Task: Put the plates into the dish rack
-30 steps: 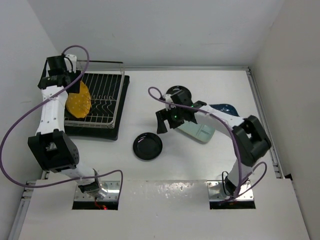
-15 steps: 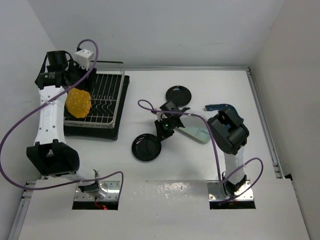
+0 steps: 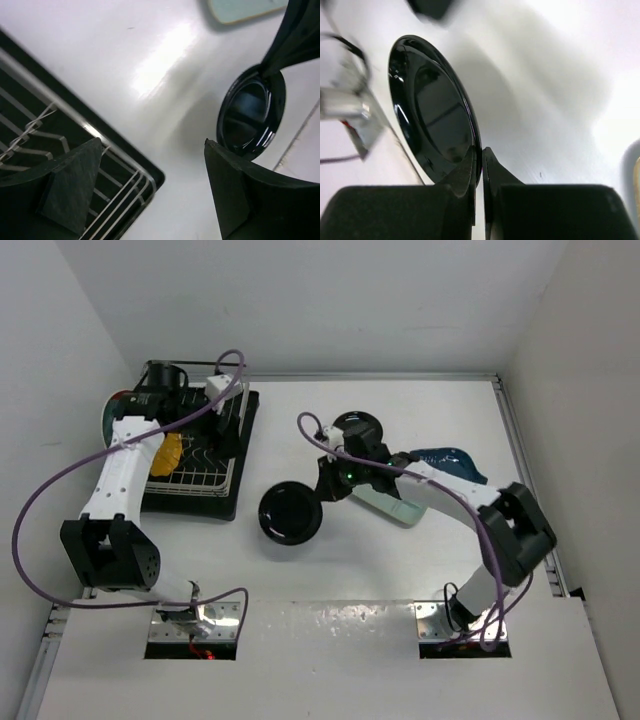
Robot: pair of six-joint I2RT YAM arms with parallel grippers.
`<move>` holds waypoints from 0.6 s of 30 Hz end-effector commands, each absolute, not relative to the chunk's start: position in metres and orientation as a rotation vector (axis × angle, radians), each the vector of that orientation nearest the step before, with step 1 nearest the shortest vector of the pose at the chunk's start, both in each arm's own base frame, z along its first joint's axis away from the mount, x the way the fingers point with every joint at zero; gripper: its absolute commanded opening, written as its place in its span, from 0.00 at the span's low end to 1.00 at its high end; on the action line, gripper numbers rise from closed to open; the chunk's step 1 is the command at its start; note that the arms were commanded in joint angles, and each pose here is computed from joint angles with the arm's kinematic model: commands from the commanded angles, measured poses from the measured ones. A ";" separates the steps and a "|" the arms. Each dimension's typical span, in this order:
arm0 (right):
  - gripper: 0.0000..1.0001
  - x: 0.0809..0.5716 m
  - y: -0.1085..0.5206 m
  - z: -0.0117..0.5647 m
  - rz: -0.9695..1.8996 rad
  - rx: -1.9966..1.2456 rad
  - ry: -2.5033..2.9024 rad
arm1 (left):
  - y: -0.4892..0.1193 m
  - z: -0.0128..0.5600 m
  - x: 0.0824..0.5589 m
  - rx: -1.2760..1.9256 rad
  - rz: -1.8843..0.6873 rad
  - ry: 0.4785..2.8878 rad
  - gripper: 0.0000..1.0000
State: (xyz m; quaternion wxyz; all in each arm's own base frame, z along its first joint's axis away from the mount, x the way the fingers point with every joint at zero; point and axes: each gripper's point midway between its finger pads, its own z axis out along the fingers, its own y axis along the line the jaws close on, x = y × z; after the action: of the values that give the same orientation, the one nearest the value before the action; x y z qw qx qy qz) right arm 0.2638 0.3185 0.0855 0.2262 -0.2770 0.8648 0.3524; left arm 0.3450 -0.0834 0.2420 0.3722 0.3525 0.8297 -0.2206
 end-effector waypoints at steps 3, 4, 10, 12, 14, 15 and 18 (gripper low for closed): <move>0.00 0.295 0.343 0.195 1.027 -0.770 1.984 | -0.139 0.248 0.313 1.078 -0.820 1.967 0.91; 0.00 0.303 0.347 0.213 1.032 -0.758 1.925 | -0.144 0.249 0.311 1.106 -0.832 1.947 0.91; 0.00 0.311 0.352 0.244 1.038 -0.722 1.833 | -0.172 0.243 0.298 1.184 -0.929 1.920 0.91; 0.00 0.314 0.352 0.247 1.025 -0.710 1.822 | -0.173 0.242 0.293 1.192 -0.949 1.919 0.87; 0.00 0.316 0.351 0.249 1.019 -0.697 1.815 | -0.173 0.245 0.290 1.205 -0.962 1.909 0.69; 0.00 0.317 0.350 0.253 1.013 -0.689 1.800 | -0.173 0.245 0.290 1.213 -0.957 1.902 0.62; 0.00 0.318 0.348 0.255 1.008 -0.672 1.786 | -0.169 0.241 0.294 1.212 -0.923 1.935 0.19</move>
State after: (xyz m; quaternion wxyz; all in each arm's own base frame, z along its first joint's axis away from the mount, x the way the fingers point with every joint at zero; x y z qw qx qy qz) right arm 0.3081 0.3443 0.2041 0.4034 -0.2814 0.7761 0.3947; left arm 0.2951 -0.1658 0.2346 0.3270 0.4497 0.7563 -0.3447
